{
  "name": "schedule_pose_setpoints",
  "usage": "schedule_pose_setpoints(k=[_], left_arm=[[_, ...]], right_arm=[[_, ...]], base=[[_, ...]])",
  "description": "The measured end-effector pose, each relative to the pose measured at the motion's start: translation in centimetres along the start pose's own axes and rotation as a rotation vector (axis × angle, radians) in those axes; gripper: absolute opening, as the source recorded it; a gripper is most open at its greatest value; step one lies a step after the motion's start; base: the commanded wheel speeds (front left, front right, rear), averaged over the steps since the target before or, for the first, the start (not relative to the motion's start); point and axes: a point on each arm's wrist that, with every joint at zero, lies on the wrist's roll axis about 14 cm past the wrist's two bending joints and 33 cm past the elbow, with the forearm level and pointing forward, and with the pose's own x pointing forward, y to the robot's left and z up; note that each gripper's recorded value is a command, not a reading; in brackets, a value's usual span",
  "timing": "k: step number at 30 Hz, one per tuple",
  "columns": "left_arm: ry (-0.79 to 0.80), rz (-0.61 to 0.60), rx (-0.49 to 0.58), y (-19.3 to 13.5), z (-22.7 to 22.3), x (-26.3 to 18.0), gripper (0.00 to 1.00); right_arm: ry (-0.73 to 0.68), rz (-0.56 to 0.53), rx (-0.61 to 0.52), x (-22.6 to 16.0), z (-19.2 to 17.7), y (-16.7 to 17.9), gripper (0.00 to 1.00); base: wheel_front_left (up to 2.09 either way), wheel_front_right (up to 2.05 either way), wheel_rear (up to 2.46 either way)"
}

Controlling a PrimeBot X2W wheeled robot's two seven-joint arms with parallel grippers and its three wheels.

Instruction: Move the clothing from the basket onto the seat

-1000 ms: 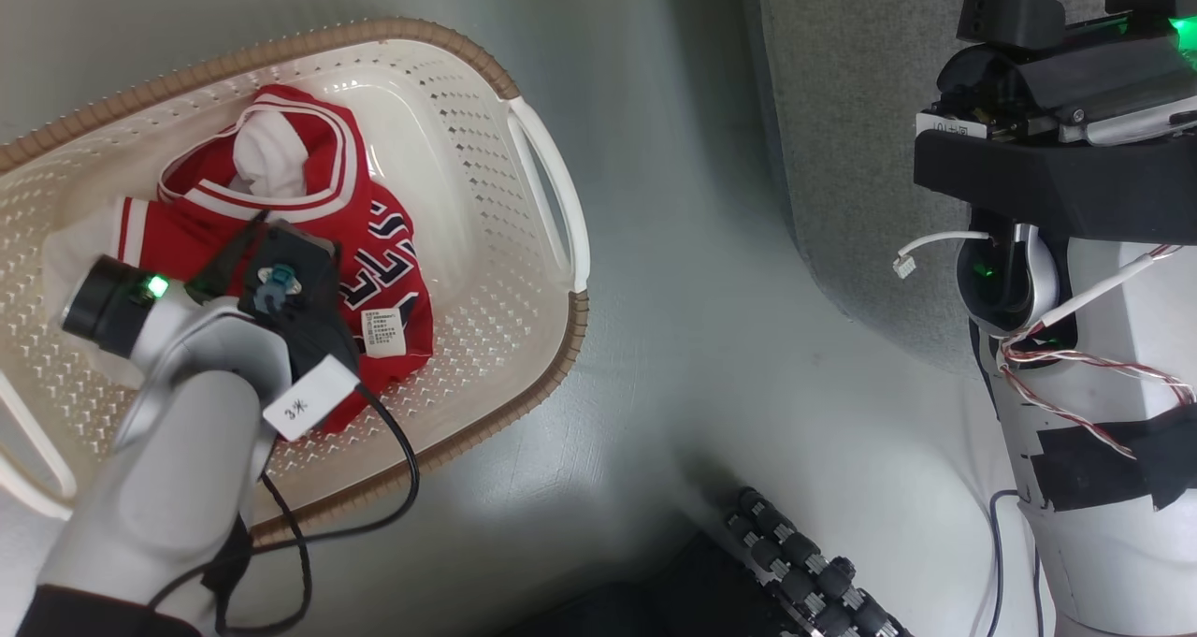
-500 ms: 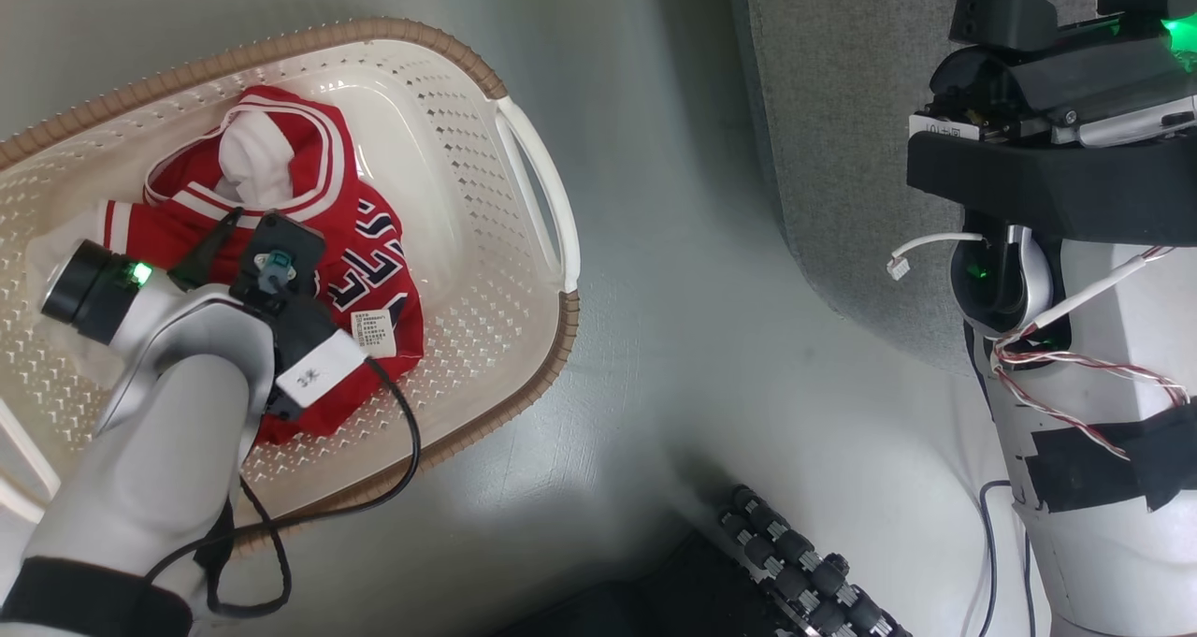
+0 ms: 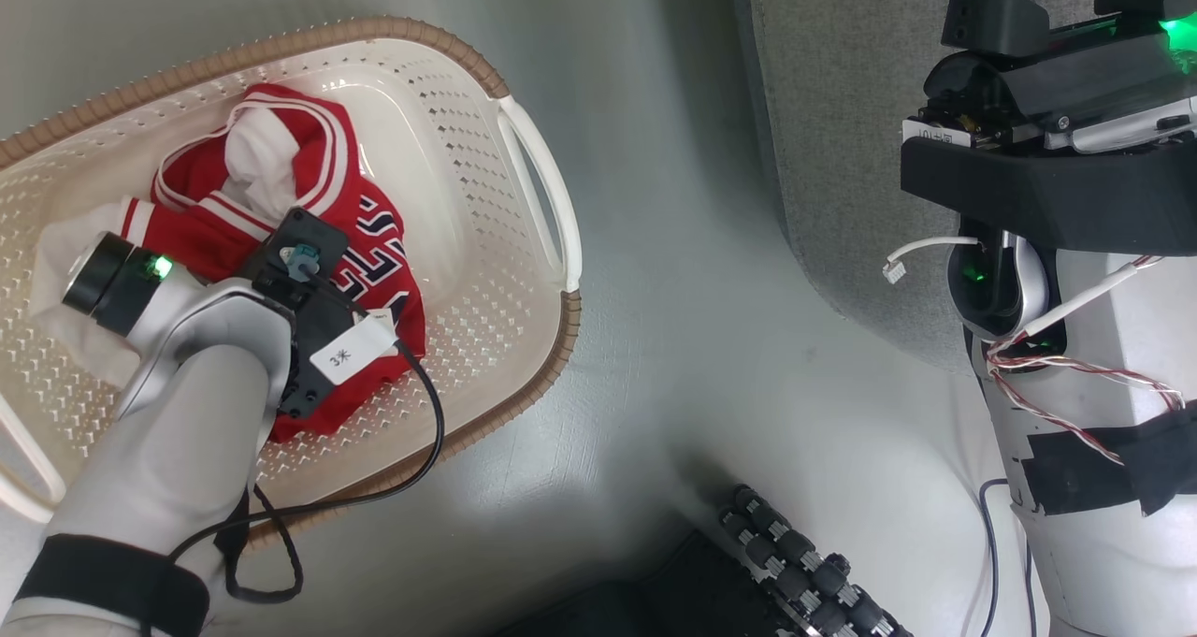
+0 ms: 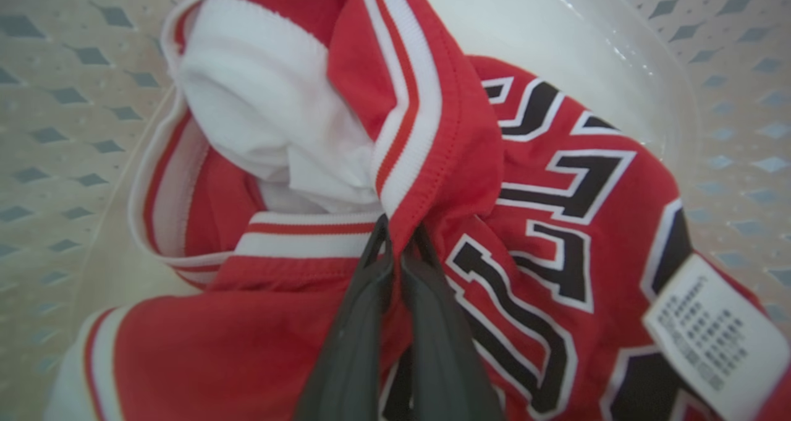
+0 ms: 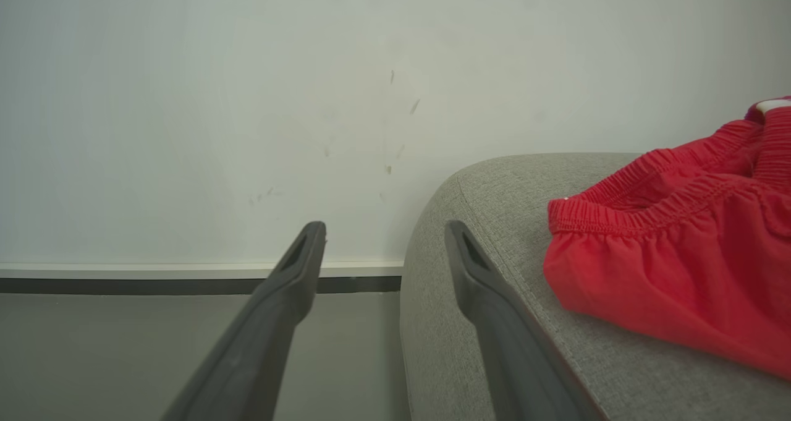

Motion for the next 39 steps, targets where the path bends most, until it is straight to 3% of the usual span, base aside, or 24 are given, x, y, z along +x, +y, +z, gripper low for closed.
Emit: schedule_pose_setpoints(k=[11,21,31,39], left_arm=[[-0.060,0.012,-0.054,0.5,1.2,0.1,0.00],[-0.292,0.045,-0.167,1.6,6.3,-1.1,0.00],[-0.494,0.043,-0.231,0.4,11.1,-5.6,0.00],[-0.616,0.131,-0.270,3.0,14.0,-11.3,0.00]], right_arm=[[0.008,0.015,0.005,0.1,-0.6,0.4,1.00],[0.028,0.071,0.021,0.6,-0.9,1.8,1.00],[0.056,0.087,0.024,0.1,-0.2,2.0,1.00],[0.075,0.100,0.023,-1.3,1.2,2.1,1.00]], base=[[0.00,0.00,0.00],[0.00,0.00,0.00],[0.00,0.00,0.00],[0.00,0.00,0.00]])
